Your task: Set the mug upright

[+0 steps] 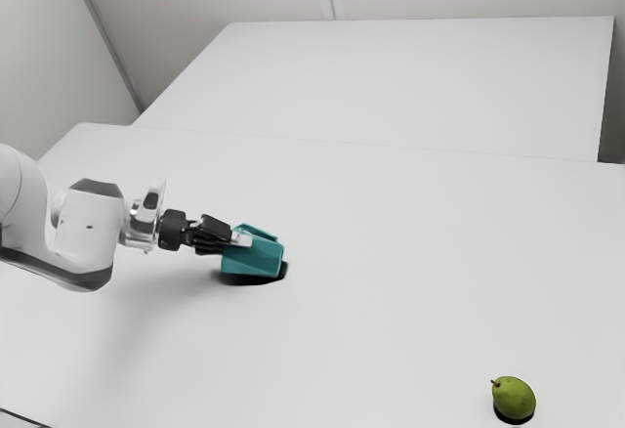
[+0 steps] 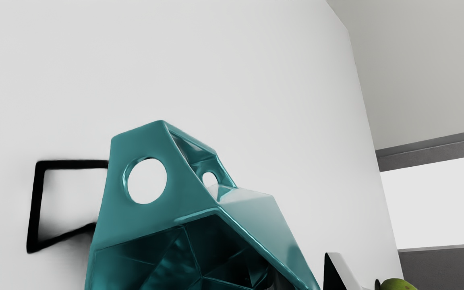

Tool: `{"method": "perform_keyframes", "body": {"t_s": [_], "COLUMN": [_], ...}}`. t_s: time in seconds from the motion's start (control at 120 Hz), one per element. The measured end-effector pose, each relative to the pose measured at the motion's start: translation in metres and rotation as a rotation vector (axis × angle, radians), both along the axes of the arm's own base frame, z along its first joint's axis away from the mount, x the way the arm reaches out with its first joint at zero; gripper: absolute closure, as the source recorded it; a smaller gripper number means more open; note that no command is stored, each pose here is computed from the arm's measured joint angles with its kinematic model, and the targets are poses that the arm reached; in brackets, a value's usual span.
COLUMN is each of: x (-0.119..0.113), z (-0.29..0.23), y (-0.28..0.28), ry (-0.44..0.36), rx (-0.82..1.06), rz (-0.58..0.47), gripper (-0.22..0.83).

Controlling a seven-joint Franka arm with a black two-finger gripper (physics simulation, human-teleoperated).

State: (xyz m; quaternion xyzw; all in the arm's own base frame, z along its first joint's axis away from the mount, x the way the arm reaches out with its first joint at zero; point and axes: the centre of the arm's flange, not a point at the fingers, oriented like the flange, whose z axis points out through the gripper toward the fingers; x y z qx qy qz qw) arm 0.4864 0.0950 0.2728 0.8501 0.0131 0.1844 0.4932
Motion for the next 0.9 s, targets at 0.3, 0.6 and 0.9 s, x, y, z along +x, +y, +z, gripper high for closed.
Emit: {"method": "perform_keyframes", "body": {"t_s": [0.3,0.6,0.9], "x": [0.002,0.022,0.042], "z": [0.008,0.061,0.131], "y": [0.001,-0.007,-0.023], "ry": [-0.024,-0.108,-0.044], "rx": [0.016,0.106,0.457], "rz": [-0.007,-0.113,-0.384], "gripper": [0.76,0.78,0.79]}}
